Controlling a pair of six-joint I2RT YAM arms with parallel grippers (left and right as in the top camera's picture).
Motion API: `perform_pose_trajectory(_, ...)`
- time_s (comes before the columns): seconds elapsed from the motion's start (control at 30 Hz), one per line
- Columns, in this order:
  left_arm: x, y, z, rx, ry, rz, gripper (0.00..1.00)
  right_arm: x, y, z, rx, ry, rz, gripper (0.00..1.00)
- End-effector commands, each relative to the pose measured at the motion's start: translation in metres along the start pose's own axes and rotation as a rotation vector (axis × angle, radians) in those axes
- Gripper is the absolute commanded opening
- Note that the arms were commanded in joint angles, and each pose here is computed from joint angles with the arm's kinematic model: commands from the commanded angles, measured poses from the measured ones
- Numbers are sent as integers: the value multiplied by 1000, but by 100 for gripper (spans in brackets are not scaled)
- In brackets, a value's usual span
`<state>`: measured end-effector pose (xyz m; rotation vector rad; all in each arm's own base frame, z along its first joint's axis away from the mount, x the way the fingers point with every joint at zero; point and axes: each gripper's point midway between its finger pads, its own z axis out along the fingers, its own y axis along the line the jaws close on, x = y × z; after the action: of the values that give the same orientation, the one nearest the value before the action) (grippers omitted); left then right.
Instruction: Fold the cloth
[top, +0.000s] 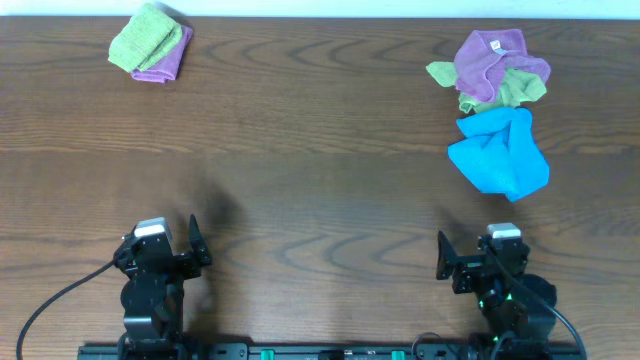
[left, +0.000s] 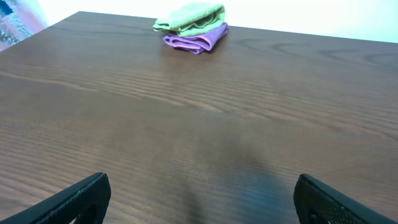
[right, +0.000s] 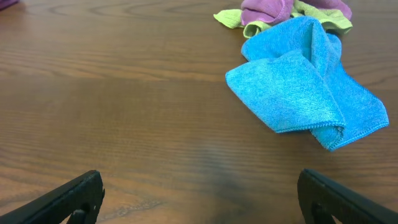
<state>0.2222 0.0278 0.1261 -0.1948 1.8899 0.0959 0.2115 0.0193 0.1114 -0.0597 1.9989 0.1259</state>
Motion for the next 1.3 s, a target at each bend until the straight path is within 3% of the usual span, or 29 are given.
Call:
perform_pose_trajectory(0.0, 10, 3, 3, -16, 21, 3, 95, 5, 2, 2, -11, 9, -17, 99)
perform_pose_trajectory(0.53, 10, 3, 3, -16, 21, 3, 95, -6, 4, 2, -19, -35, -12, 99)
perform_pose_trajectory(0.73, 10, 3, 3, -16, 21, 2, 95, -84, 25, -16, -187, -339, 254, 99)
perform_pose_trajectory(0.83, 10, 3, 3, -16, 21, 2, 95, -102, 26, -23, -244, -397, 427, 99)
perform_pose_trajectory(0.9, 10, 3, 3, -16, 21, 3, 95, -96, 25, -14, -230, -352, 444, 99)
perform_pose_trajectory(1.03, 10, 3, 3, -16, 21, 2, 95, -63, 22, 28, -179, -112, 476, 99)
perform_pose_trajectory(1.27, 10, 3, 3, -16, 21, 2, 95, -51, 14, 97, -105, 341, 284, 99)
